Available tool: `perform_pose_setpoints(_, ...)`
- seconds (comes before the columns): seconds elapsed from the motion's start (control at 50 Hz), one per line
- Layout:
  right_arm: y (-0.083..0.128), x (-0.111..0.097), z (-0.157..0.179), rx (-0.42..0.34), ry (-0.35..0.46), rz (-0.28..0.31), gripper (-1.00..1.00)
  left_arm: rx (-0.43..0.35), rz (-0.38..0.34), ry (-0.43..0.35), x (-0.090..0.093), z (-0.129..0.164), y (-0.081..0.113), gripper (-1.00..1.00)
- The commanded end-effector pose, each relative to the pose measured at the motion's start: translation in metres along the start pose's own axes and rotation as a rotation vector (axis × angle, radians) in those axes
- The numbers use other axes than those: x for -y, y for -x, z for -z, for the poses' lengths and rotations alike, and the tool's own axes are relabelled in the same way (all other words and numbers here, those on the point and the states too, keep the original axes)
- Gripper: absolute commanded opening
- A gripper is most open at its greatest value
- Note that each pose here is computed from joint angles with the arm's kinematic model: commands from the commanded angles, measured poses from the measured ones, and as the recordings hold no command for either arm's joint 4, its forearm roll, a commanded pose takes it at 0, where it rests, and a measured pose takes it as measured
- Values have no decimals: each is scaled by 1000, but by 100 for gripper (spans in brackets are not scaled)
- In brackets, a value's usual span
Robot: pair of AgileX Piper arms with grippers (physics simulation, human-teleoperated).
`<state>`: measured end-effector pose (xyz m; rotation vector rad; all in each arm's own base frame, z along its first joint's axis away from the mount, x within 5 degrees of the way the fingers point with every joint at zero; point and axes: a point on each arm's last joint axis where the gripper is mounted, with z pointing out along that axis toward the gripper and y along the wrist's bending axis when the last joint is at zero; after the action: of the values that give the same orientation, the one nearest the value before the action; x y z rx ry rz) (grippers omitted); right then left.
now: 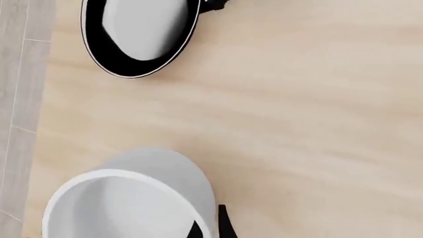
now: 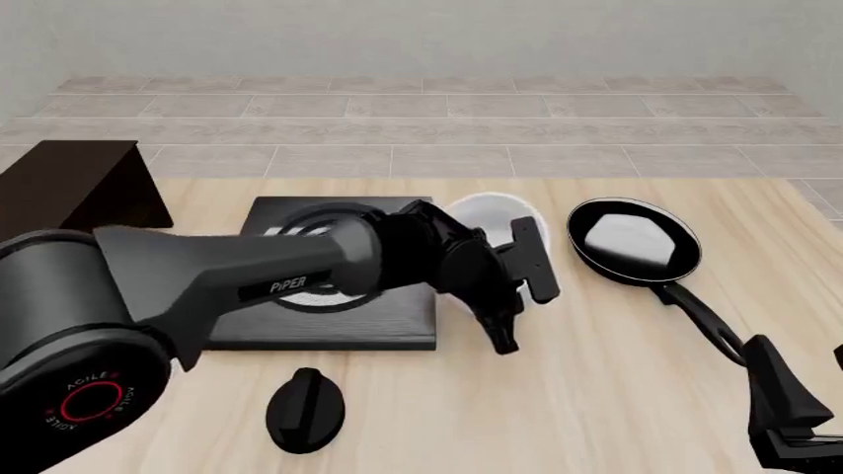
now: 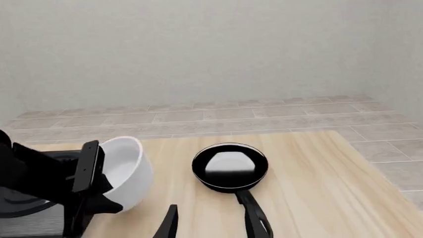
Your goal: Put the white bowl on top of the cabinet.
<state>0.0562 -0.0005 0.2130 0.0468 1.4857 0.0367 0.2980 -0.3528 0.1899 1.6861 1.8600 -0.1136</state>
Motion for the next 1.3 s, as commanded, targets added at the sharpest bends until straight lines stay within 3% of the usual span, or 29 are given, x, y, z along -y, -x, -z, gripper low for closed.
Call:
perform_pose_setpoints(0.02,0,0,0,-2,-1,-2,100,46,-45,37,-7,31,11,-100)
perform_pose_setpoints(0.12,0,0,0,-1,-1,-2,100,48,-43,47,-12,38,9,-100)
perform_pose_setpoints(0.24,0,0,0,0,-1,1,100,111,-6,93,-21,75,20,-100)
perform_pose_setpoints(0.34,0,0,0,0,0,0,100,115,6,98,-21,90,17,-100)
perform_pose_setpoints(0.6,0,0,0,-1,1,3,100,114,75,197,-63,145,-5,-100)
perform_pose_setpoints(0.74,0,0,0,1,1,5,100,108,116,227,-75,162,-14,-100)
perform_pose_setpoints(0.98,0,0,0,2,1,7,100,102,219,322,-102,206,-43,-100)
perform_pose_setpoints(1.14,1,0,0,6,1,10,100,49,276,413,-128,237,-80,-100)
perform_pose_setpoints(1.22,1,0,0,7,0,11,100,21,297,419,-126,239,-95,-100)
perform_pose_setpoints(1.3,1,0,0,7,0,12,100,13,367,473,-140,251,-112,-100)
